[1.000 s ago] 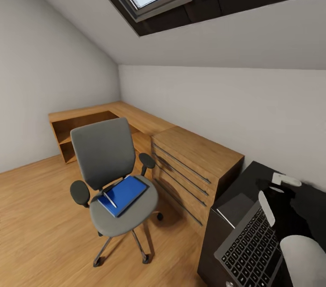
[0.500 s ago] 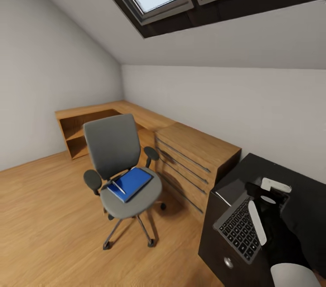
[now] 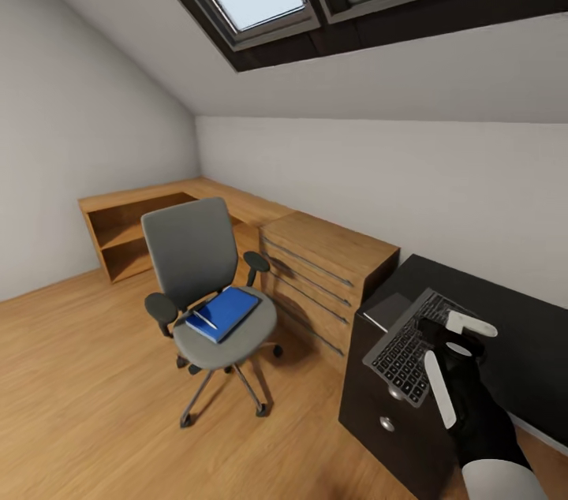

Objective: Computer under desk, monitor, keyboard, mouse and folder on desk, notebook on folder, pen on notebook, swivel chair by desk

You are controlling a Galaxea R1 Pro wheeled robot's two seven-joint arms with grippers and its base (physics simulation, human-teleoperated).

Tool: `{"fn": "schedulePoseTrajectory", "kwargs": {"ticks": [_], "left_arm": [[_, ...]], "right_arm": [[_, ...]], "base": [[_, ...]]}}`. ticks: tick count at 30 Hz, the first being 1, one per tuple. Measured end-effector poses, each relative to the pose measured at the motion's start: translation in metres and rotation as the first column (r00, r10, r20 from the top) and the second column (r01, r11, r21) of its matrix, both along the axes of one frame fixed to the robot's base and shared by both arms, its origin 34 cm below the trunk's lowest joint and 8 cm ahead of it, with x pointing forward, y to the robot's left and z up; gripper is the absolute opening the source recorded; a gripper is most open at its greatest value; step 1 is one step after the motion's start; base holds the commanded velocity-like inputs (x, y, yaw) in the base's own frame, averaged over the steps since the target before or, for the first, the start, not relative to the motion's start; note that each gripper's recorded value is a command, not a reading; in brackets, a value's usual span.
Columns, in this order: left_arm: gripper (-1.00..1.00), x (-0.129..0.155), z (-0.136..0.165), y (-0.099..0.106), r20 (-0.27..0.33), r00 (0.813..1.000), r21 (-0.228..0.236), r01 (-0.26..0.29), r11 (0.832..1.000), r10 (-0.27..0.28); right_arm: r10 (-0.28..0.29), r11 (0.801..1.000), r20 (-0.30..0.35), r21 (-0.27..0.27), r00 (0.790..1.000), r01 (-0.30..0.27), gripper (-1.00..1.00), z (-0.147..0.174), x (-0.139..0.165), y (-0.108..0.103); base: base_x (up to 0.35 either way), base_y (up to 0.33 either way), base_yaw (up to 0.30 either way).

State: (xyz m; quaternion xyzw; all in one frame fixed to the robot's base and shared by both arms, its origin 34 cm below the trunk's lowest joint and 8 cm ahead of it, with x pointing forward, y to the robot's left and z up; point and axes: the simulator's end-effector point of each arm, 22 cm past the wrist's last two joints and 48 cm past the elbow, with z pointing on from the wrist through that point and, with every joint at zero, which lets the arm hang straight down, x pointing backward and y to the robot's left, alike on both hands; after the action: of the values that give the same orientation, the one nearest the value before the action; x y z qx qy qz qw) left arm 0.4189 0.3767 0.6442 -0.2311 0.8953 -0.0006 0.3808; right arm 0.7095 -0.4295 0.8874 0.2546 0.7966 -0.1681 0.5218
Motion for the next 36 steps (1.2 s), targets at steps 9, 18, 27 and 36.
{"fn": "schedulePoseTrajectory", "kwargs": {"ticks": [9, 18, 27, 36], "left_arm": [[1.0, 0.002, 0.002, 0.001, 0.008, 1.0, 0.003, -0.002, 1.0, 0.002], [1.0, 0.002, 0.003, 0.0, 0.012, 1.0, 0.002, -0.003, 1.0, 0.003], [1.0, 0.0, 0.001, 0.0, 0.004, 1.0, 0.001, -0.003, 1.0, 0.003], [1.0, 0.001, 0.002, 0.0, 0.01, 1.0, 0.002, -0.003, 1.0, 0.003]], "right_arm": [[0.011, 1.0, -0.007, 0.013, 1.0, -0.01, 1.0, -0.007, -0.004, 0.01], [0.037, 0.999, -0.011, 0.02, 0.999, -0.037, 1.0, -0.01, -0.004, 0.029], [0.047, 0.999, -0.005, 0.019, 0.999, -0.047, 1.0, -0.008, -0.002, 0.034], [0.047, 0.999, -0.004, 0.021, 0.999, -0.047, 1.0, -0.007, -0.003, 0.033]], "base": [[-0.025, 0.021, -0.212], [-0.117, 0.099, -0.086], [-0.032, 0.01, -0.005], [-0.085, 0.045, -0.183]]}}
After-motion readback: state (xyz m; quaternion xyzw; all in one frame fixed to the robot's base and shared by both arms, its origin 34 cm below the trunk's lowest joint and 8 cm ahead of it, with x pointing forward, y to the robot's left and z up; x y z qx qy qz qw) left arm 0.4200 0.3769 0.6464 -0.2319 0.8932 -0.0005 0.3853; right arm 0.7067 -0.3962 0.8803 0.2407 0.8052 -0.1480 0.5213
